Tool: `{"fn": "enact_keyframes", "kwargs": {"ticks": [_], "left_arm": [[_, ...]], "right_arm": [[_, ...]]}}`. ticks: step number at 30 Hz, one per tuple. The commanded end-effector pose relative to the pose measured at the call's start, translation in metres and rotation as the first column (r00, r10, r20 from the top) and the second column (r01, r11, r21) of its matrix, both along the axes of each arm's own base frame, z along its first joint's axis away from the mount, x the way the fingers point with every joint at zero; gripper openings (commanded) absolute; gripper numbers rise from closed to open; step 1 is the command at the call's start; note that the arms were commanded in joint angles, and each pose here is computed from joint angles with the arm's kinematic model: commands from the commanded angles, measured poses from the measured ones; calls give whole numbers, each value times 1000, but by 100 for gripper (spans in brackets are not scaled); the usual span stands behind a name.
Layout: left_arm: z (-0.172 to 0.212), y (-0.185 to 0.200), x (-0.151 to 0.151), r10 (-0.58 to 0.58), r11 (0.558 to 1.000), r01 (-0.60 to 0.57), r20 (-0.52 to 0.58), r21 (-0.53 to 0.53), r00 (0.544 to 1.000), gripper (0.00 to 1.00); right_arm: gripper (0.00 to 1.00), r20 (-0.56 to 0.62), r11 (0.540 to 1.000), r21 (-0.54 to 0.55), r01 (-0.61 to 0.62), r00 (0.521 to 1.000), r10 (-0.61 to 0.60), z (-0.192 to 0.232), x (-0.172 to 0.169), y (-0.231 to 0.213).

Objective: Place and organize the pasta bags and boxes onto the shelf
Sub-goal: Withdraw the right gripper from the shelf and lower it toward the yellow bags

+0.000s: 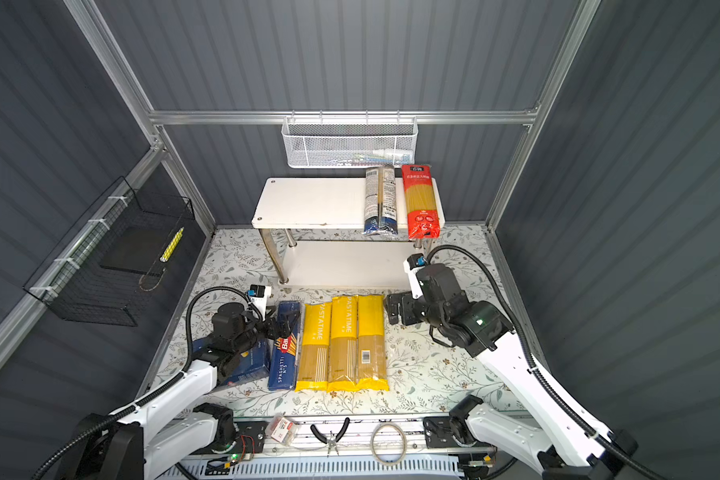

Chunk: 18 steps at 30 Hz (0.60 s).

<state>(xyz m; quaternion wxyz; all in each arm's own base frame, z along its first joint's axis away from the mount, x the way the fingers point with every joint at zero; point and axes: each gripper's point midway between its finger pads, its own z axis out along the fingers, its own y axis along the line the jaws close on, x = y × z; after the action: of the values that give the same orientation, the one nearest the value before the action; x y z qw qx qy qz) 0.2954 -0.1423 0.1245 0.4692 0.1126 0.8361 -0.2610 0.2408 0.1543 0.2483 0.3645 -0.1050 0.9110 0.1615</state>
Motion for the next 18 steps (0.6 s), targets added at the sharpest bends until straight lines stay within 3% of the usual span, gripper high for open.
{"fn": "enact_keyframes", "kwargs": {"ticks": [1,9,18], "left_arm": [[-1,-1,1,-3,1000,3,0,-8,1000,99],[-2,-2,2,-8,1000,8,-4,-8,1000,99],[-3,-2,2,-2,1000,2,-9,-3,1000,99]], "right_arm": [[99,-11,998,33,60,998,-60,-7,-3,-5],[99,-94,993,38,113,990,-109,-42,-17,-10],[99,-202,993,-32,111,972,-115,-96,-38,8]]}}
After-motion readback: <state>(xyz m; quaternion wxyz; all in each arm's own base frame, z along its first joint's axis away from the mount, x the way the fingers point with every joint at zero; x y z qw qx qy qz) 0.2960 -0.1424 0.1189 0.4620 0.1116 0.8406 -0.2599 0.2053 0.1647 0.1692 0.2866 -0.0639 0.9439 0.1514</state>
